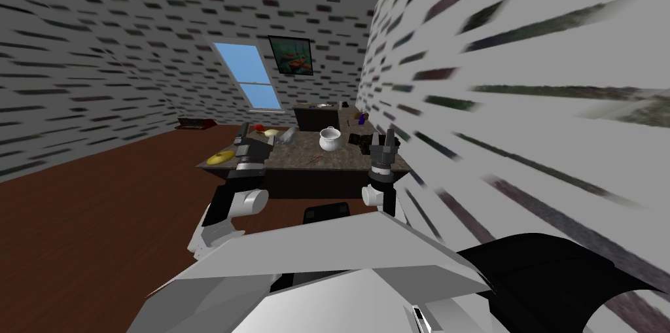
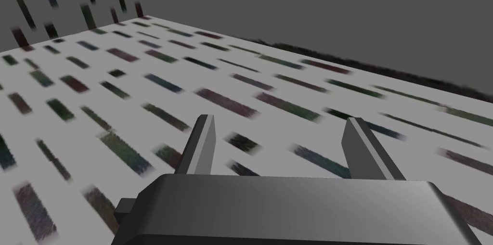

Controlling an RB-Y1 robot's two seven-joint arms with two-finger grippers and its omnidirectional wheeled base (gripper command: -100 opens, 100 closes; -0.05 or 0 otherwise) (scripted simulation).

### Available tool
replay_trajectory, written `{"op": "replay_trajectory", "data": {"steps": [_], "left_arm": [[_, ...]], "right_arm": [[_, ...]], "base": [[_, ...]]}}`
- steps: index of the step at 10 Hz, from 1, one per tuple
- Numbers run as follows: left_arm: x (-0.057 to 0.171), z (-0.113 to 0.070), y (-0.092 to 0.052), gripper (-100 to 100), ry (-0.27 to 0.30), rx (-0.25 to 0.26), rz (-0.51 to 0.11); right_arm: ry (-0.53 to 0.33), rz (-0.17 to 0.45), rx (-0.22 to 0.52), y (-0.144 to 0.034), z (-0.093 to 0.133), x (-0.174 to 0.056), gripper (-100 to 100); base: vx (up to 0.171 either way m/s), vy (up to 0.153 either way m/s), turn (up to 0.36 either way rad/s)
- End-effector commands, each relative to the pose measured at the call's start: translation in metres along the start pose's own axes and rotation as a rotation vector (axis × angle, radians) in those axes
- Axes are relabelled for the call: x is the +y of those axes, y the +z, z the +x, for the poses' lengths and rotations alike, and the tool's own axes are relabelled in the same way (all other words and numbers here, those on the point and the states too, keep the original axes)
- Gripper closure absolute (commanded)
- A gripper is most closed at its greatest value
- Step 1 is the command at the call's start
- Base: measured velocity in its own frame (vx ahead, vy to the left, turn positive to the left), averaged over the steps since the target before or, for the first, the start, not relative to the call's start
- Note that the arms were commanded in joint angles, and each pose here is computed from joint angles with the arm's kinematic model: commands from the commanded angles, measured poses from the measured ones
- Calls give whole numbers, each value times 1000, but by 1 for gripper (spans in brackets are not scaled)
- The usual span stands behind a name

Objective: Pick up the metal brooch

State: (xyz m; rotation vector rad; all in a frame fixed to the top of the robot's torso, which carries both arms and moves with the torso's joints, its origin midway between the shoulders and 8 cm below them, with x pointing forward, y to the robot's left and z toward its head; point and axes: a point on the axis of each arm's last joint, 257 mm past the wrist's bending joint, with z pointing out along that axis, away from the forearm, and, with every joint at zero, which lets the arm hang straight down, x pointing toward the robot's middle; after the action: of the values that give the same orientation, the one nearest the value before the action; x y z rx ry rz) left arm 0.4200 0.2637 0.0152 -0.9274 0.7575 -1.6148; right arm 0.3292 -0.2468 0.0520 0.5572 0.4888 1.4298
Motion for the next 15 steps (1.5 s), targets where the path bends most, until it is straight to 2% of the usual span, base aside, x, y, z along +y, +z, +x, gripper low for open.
{"op": "replay_trajectory", "data": {"steps": [1,2,3,4,5,6,7,9,10,11,12,14,15], "left_arm": [[2,-1,8,-100,-44,3,-21],[6,-2,8,-100,-44,-1,-37],[5,0,16,-100,-85,4,-44],[12,-2,15,-100,-85,-3,-68],[10,0,23,-100,-129,2,-73],[18,-2,22,-100,-128,-6,-100],[16,1,30,-100,-174,-1,-105],[25,-1,29,-100,-174,-11,-139],[29,1,36,-100,-221,-11,-160],[34,0,35,-100,-221,-17,-180],[35,3,41,-100,-270,-15,-193],[43,1,40,-100,-268,-25,-224],[47,4,46,-100,-318,-26,-246]], "right_arm": [[0,0,0,0,0,0,0],[0,0,0,0,0,0,0],[0,0,0,0,0,0,0],[0,0,0,0,0,0,0],[0,0,0,0,0,0,0],[0,0,0,0,0,0,0],[0,0,0,0,0,0,0],[0,0,0,0,0,0,0],[0,0,0,0,0,0,0],[0,0,0,0,0,0,0],[0,0,0,0,0,0,0],[0,0,0,0,0,0,0],[0,0,0,0,0,0,0]], "base": [[11,38,-106],[11,36,-43],[5,40,-97],[8,38,-50],[17,43,-90],[12,36,-50],[11,33,-82],[9,24,-25],[7,23,-89],[6,27,-56],[9,36,-87],[5,22,-23],[4,19,-72]]}}
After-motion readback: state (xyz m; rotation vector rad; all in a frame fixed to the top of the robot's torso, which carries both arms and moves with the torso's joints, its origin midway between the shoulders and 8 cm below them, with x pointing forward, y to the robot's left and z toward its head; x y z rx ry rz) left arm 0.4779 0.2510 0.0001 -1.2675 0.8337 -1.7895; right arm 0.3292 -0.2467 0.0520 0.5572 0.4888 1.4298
